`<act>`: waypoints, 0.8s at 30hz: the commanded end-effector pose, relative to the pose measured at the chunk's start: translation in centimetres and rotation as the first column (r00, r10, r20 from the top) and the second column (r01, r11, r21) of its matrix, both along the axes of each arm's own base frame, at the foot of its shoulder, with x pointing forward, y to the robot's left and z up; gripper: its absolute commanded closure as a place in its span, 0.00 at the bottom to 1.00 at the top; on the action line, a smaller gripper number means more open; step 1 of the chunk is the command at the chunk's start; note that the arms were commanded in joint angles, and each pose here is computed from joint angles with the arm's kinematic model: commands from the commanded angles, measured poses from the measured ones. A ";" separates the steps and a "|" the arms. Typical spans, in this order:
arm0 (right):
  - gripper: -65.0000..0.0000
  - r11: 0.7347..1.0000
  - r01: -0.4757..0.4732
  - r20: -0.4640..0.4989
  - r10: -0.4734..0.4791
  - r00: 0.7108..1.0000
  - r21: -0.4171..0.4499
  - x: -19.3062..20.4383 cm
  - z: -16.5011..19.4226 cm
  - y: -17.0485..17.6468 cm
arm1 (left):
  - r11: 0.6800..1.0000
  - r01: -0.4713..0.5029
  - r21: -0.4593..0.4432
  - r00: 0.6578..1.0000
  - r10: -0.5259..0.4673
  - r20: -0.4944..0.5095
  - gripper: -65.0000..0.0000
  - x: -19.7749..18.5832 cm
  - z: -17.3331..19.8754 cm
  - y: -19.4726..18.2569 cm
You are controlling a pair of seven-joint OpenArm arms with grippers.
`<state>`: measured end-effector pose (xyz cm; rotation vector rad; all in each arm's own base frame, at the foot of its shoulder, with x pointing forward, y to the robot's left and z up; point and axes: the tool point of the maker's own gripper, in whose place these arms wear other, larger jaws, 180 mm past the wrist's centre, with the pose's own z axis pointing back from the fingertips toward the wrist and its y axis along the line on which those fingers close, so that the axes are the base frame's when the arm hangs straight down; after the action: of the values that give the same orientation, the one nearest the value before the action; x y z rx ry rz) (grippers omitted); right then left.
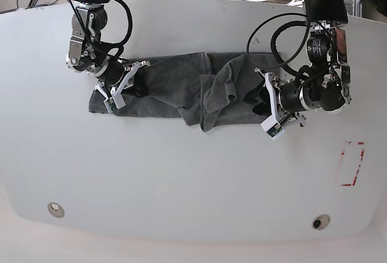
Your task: Fold the T-shirt properly
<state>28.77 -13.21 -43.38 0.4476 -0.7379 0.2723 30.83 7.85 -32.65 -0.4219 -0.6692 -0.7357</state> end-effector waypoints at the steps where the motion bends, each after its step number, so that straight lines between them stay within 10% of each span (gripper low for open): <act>1: 0.97 0.997 -0.028 -0.073 0.022 0.997 -0.075 -1.2 -1.4 -0.8 | 1.000 -0.005 -0.030 0.999 0.007 0.046 0.85 0.7 0.9 -1.4; 13: 0.97 0.997 -0.027 -0.072 0.022 0.997 -0.074 -1.2 -1.4 -0.8 | 0.997 0.043 0.058 0.999 -0.044 0.024 0.87 0.1 -0.7 -6.5; 24: 0.97 0.997 -0.025 -0.063 0.020 0.998 -0.074 -0.8 -1.1 -0.9 | 0.931 0.350 0.100 0.936 -0.343 -0.076 0.87 -4.0 -3.6 -13.7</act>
<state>28.97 -13.22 -43.28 0.4459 -0.7379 0.2753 26.39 -4.56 -37.01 -0.4522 -0.4827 -1.0395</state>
